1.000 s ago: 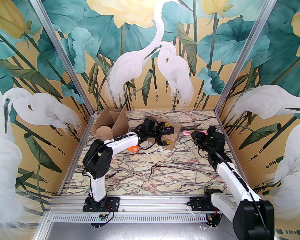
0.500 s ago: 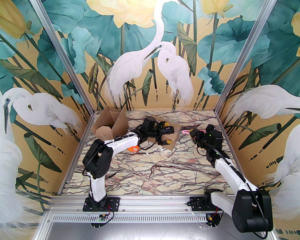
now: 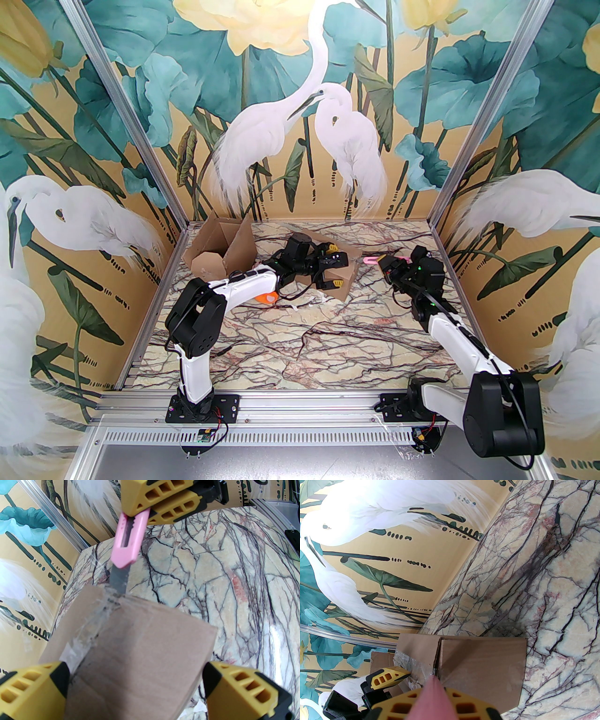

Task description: Unpack the express box

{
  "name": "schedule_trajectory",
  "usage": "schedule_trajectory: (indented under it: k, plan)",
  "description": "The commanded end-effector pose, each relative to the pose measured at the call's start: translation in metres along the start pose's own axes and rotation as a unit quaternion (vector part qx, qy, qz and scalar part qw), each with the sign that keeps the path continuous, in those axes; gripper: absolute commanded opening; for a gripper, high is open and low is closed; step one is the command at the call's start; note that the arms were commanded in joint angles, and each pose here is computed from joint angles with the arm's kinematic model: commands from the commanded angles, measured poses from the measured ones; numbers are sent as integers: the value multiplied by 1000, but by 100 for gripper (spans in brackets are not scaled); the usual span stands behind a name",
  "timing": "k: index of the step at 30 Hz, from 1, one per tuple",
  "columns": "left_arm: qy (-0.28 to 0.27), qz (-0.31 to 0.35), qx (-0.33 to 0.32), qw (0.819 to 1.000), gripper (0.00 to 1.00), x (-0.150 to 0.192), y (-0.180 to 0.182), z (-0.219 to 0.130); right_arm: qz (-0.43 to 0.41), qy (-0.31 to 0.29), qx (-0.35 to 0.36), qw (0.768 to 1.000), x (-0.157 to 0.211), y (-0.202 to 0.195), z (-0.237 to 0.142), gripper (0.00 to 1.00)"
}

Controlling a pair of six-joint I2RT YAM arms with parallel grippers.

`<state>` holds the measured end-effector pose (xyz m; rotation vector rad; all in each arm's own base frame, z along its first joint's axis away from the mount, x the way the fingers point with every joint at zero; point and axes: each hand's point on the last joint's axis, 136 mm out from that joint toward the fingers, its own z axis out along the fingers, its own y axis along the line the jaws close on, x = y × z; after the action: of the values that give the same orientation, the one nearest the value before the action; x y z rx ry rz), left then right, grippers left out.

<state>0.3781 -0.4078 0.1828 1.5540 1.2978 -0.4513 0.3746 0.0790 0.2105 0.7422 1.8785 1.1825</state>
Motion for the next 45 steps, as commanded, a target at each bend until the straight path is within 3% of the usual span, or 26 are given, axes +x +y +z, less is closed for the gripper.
schedule_trajectory:
  k: [1,22,29,39,45]
  plan:
    - [-2,2,-6,1000,100,-3,1,-1,-9,0,-28,1000,-3,18,4,0]
    - [1,-4,-61,998,99,-2,35,8,12,59,-37,998,31,15,9,0]
    - [-1,-22,-45,999,100,1,32,2,17,82,-20,996,41,8,3,0]
    - [-21,-27,50,998,99,-3,-7,-11,8,30,-16,999,16,8,8,0]
    - [-10,-31,62,998,99,5,-16,-12,2,-12,-21,1000,-5,14,10,0]
